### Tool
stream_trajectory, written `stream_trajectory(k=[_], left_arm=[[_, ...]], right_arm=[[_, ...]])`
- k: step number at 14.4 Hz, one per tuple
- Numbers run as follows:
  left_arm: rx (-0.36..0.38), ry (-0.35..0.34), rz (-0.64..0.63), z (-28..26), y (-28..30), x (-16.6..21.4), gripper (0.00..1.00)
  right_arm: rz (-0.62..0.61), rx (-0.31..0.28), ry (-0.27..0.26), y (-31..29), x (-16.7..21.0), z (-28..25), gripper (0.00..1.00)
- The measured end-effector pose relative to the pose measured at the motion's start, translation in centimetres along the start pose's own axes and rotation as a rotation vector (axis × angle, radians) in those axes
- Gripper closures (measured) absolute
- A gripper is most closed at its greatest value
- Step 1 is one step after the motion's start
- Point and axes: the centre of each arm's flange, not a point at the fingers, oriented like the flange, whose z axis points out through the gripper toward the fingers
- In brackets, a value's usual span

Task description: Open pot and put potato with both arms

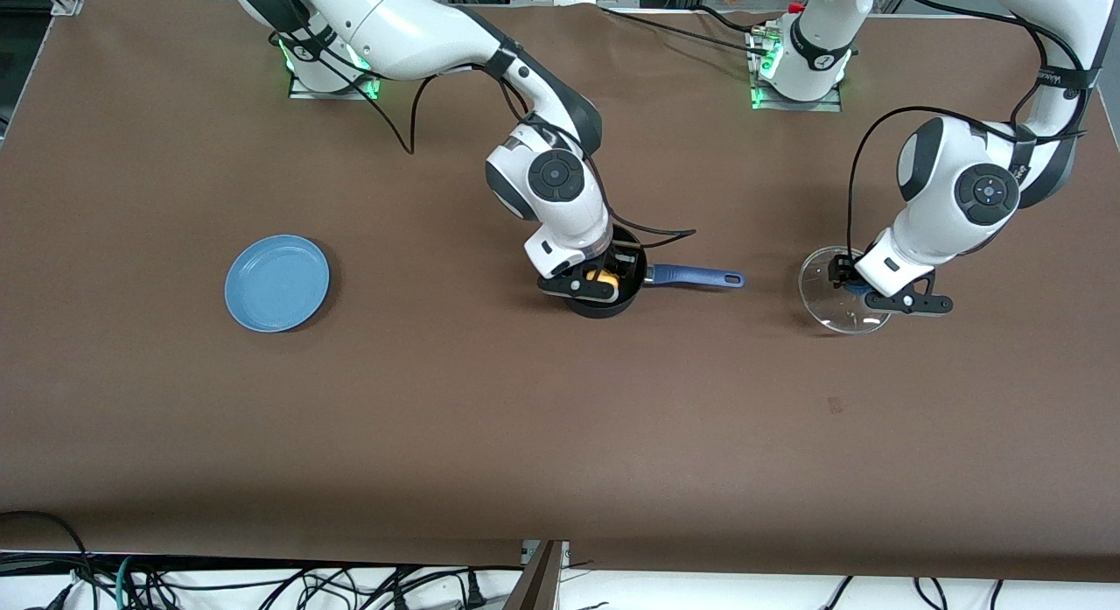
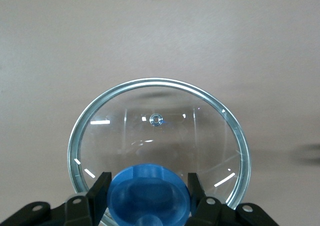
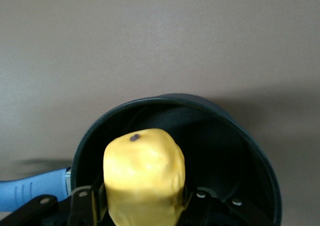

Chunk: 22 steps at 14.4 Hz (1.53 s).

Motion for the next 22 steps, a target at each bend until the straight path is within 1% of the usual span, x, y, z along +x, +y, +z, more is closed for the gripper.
stream_trajectory(k=[2, 3, 4, 5, 6, 7, 8, 10, 13, 15, 16, 18, 19, 21, 22], left_arm=[[-0.001, -0.005, -0.006, 0.9, -0.9, -0.6, 0.33], [0.001, -0.004, -0.004, 1.0, -1.2, -0.7, 0.22], [0.004, -0.001, -0.003, 1.0, -1.3, -0.6, 0.15], [0.004, 0.003, -0.003, 0.9, -1.4, -0.6, 0.06], [0.005, 0.008, -0.004, 0.7, -1.5, -0.4, 0.0], [0.005, 0.014, -0.005, 0.5, -1.6, -0.2, 0.0], [0.006, 0.022, -0.007, 0.2, -1.7, 0.0, 0.0], [0.009, 0.046, -0.011, -1.0, -1.9, 0.9, 0.0], [0.026, 0.071, -0.029, -4.2, -2.9, 2.4, 0.0], [0.043, 0.059, -0.05, -7.6, -3.8, 3.4, 0.0], [0.039, 0.053, -0.071, -9.9, -4.3, 3.9, 0.0], [0.009, 0.063, -0.117, -14.5, -4.9, 4.5, 0.0], [0.001, 0.066, -0.133, -16.7, -5.1, 4.5, 0.0], [0.005, 0.071, -0.151, -20.9, -5.5, 4.0, 0.0], [0.011, 0.073, -0.159, -22.8, -5.7, 3.7, 0.0]], right_arm=[[-0.001, -0.001, -0.001, 0.0, -0.1, 0.1, 0.41], [-0.001, -0.003, -0.002, 0.0, -0.1, 0.1, 0.41], [-0.001, -0.008, -0.005, 0.0, -0.1, 0.2, 0.37], [-0.002, -0.018, -0.009, 0.1, -0.2, 0.3, 0.26], [-0.003, -0.031, -0.015, 0.3, -0.2, 0.4, 0.17], [-0.001, -0.056, -0.027, 0.6, -0.2, 0.6, 0.06], [0.002, -0.08, -0.038, 0.9, -0.1, 0.5, 0.0], [0.006, -0.113, -0.051, 0.8, 0.5, -1.1, 0.0], [-0.009, -0.17, -0.07, 0.6, 2.1, -6.0, 0.0], [-0.049, -0.184, -0.072, 1.6, 4.4, -10.2, 0.0], [-0.069, -0.182, -0.069, 2.4, 5.9, -12.4, 0.0], [-0.102, -0.183, -0.061, 4.8, 8.8, -16.8, 0.0], [-0.117, -0.195, -0.052, 6.3, 10.1, -19.0, 0.0], [-0.172, -0.256, -0.041, 9.6, 12.3, -23.3, 0.0], [-0.208, -0.284, -0.044, 11.3, 13.1, -25.3, 0.0]])
